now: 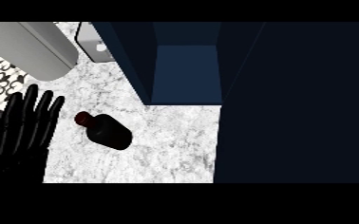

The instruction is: Pick up the wine, place it into the cabinet and close the cabinet

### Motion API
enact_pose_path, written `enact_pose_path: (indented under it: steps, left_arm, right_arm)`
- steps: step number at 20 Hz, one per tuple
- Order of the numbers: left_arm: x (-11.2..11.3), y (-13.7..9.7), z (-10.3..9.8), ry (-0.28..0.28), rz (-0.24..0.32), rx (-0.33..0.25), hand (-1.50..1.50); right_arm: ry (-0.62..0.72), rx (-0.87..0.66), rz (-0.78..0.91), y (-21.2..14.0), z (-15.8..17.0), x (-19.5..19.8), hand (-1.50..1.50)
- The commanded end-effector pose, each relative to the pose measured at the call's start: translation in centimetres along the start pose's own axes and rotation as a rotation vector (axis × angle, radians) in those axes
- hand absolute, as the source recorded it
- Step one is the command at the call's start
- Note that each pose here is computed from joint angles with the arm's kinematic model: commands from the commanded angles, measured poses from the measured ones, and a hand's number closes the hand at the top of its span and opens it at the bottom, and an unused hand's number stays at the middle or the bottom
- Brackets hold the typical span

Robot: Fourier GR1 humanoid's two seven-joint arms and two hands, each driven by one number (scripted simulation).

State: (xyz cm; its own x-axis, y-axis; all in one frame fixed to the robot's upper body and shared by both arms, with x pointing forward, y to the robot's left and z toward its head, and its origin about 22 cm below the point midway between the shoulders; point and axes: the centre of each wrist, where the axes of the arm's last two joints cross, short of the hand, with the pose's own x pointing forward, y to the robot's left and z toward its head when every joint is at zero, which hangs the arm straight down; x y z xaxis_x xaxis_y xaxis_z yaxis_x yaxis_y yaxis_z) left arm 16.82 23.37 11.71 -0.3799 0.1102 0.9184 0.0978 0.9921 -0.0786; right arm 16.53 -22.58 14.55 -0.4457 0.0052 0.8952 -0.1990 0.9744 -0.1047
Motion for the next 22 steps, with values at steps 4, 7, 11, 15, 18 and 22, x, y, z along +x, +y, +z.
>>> enact_pose_path:
  steps: [4, 7, 11, 15, 18, 22]
  left_arm:
    - [4.2, -0.7, 1.3, 0.045, 0.066, 0.002, -1.50]
    - [6.3, -0.8, 1.5, 0.042, 0.077, -0.007, -1.50]
    - [7.6, -2.1, 2.0, 0.043, 0.094, 0.006, -1.50]
    - [7.4, -1.9, 2.2, 0.066, 0.073, 0.020, -1.50]
    - [7.6, -2.0, 0.3, 0.087, 0.073, 0.035, -1.50]
    - [8.4, -2.7, 0.1, 0.091, 0.044, 0.025, -1.50]
  right_arm:
    - [0.027, 0.052, -0.029, 0.5, 0.6, 4.5, -1.50]
    - [0.006, 0.046, -0.020, 0.3, 1.0, 6.9, -1.50]
    - [0.017, 0.055, -0.044, 1.4, 0.3, 8.2, -1.50]
    - [0.023, 0.054, -0.040, 1.3, 0.5, 8.6, -1.50]
    - [0.019, 0.045, -0.030, 0.7, -0.3, 9.6, -1.50]
    - [0.030, 0.033, -0.033, 1.3, -1.9, 10.8, -1.50]
